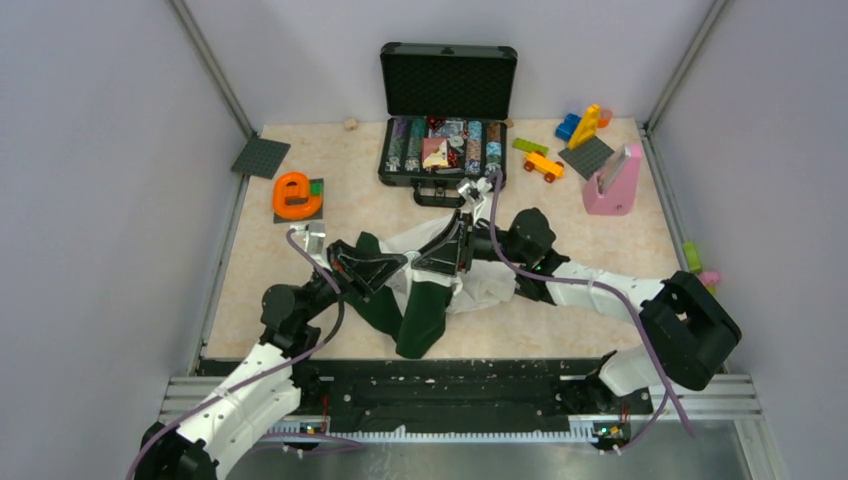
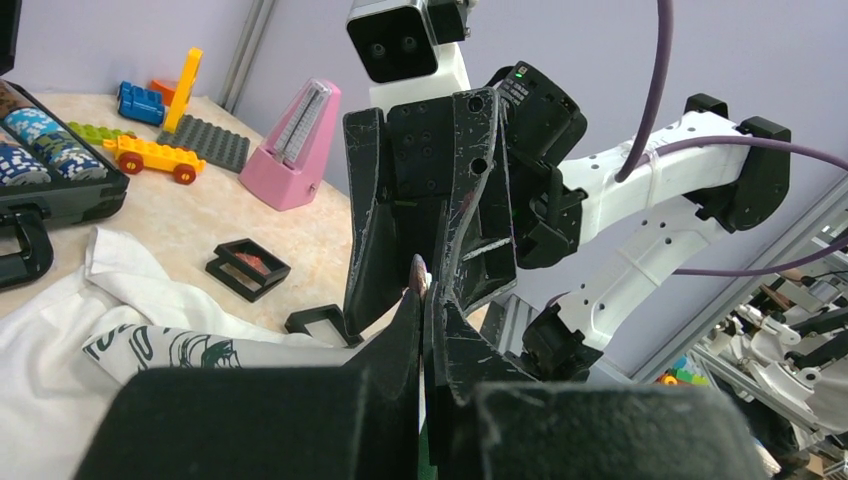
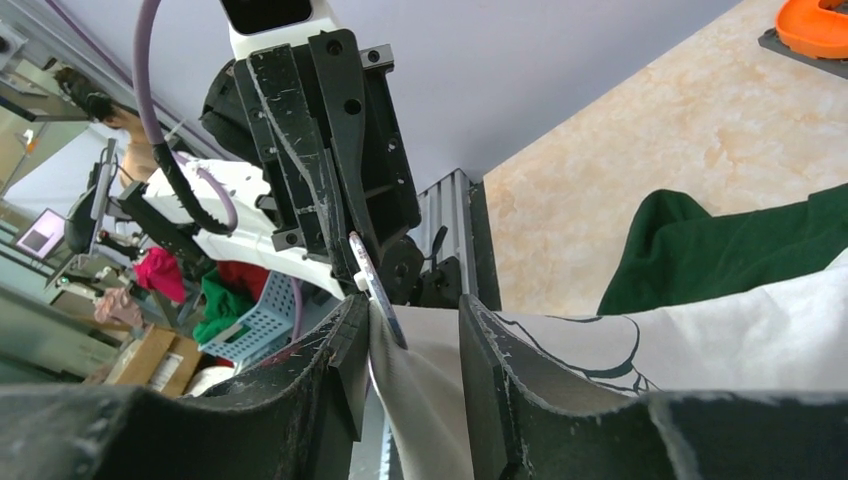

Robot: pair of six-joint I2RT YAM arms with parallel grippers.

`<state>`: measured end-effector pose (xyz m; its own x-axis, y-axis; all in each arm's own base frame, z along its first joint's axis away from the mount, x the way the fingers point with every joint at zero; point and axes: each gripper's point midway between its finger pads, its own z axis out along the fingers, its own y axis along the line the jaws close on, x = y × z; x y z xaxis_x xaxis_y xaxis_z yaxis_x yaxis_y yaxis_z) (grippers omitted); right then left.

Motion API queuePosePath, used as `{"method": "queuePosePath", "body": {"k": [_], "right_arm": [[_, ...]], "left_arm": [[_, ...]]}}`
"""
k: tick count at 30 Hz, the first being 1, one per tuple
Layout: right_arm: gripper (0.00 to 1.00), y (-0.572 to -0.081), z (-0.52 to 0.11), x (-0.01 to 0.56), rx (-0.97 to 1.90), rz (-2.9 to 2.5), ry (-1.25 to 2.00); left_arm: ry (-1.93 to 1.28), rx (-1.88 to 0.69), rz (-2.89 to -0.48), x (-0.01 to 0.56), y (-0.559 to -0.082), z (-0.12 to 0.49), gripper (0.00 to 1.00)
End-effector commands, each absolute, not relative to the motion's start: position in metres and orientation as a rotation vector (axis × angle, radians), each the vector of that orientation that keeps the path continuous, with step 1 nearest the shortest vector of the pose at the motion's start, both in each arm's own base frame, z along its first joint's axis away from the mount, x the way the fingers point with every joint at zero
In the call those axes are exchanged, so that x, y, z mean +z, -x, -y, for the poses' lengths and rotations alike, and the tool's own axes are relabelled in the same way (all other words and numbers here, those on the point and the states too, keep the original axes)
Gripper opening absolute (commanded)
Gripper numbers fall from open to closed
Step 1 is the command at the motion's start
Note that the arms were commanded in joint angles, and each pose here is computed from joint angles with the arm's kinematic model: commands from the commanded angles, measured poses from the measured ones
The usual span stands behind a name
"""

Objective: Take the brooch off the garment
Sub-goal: Remove the brooch from the clothes.

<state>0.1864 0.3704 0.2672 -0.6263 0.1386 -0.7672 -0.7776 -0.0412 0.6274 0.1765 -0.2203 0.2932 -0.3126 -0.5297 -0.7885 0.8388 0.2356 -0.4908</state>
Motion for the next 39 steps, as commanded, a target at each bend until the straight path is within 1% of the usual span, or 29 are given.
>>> {"method": "queuePosePath", "body": {"k": [1, 7, 9, 16, 21, 29, 30, 31, 34, 36, 39], "right_arm": [[0.38, -0.197, -0.377, 0.283, 1.690, -1.527, 0.667], [0.24, -0.207, -0.376, 0.275, 1.606, -1.592, 0.614], [0.17, -0.210, -0.375, 0.273, 1.589, -1.610, 0.595], [0.17, -0.212, -0.373, 0.271, 1.570, -1.620, 0.574], [0.20, -0.213, -0.368, 0.272, 1.555, -1.610, 0.553], [0.19, -0.218, -0.363, 0.271, 1.542, -1.613, 0.509], [0.20, -0.218, -0.363, 0.271, 1.541, -1.613, 0.508], [0.24, -0.217, -0.364, 0.273, 1.547, -1.604, 0.519], [0.44, -0.209, -0.367, 0.278, 1.590, -1.564, 0.574], [0.52, -0.202, -0.368, 0.283, 1.631, -1.529, 0.606], [0.54, -0.197, -0.371, 0.285, 1.670, -1.508, 0.636]], "left_arm": [[-0.386, -1.415, -1.151, 0.323, -0.164, 0.217, 0.00], [-0.387, -1.403, -1.146, 0.323, -0.164, 0.216, 0.00], [-0.383, -1.399, -1.150, 0.322, -0.165, 0.216, 0.00], [-0.356, -1.366, -1.140, 0.323, -0.167, 0.211, 0.00], [-0.306, -1.321, -1.133, 0.323, -0.171, 0.203, 0.00], [-0.279, -1.302, -1.122, 0.323, -0.172, 0.198, 0.00], [-0.280, -1.302, -1.121, 0.323, -0.172, 0.198, 0.00], [-0.280, -1.302, -1.121, 0.323, -0.172, 0.198, 0.00], [-0.284, -1.304, -1.126, 0.323, -0.172, 0.199, 0.00], [-0.288, -1.311, -1.125, 0.323, -0.172, 0.200, 0.00], [-0.298, -1.331, -1.112, 0.326, -0.169, 0.201, 0.00]]}}
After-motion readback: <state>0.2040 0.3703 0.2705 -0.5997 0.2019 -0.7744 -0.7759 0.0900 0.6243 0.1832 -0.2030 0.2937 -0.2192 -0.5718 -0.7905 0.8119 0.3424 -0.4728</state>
